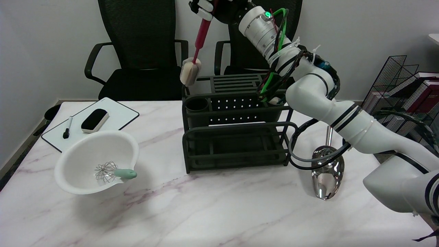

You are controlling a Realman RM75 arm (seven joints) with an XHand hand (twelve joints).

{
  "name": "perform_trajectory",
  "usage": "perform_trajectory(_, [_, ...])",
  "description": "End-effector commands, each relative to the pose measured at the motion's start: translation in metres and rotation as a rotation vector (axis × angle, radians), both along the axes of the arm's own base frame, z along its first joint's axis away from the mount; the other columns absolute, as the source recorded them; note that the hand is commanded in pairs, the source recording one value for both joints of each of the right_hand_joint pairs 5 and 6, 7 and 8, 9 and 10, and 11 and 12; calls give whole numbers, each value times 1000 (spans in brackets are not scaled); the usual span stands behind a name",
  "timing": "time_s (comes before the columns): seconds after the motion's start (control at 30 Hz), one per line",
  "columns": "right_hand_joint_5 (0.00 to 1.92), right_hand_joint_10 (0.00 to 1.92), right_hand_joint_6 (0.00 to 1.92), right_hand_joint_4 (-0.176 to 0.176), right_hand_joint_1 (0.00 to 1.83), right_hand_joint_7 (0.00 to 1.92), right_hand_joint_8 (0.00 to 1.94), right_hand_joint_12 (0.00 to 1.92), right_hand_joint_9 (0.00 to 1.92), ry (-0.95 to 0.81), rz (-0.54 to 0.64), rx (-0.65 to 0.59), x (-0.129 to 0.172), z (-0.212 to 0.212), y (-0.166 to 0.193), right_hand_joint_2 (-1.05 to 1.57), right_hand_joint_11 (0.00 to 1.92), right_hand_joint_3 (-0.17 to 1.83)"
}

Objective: Place the pink sponge bottle brush into the kitchen storage rack.

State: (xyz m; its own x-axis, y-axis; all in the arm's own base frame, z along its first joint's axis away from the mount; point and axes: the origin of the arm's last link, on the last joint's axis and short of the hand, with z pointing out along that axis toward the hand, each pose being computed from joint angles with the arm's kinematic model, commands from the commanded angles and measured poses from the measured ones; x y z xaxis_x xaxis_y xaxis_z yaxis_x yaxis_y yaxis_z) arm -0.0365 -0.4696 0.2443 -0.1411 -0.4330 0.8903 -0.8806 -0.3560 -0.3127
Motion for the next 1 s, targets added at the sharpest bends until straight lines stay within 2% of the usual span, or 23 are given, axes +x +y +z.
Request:
perform_trajectory(0.03, [1920, 1920, 1920, 0, 996, 1920, 1920, 1920, 1920, 67, -6, -19, -11, 4, 0, 1571, 1920, 356])
perform_trajectory(0.47, [1920, 1920, 1920, 0, 1003, 1920, 1920, 1920, 1920, 89, -44, 19, -31, -3, 17, 1571, 1920, 378])
perform_trajectory(1.0, [1920, 1920, 1920, 0, 1007, 1920, 1920, 1920, 1920, 112, -96, 35, -52, -12, 16, 1571, 1920, 374])
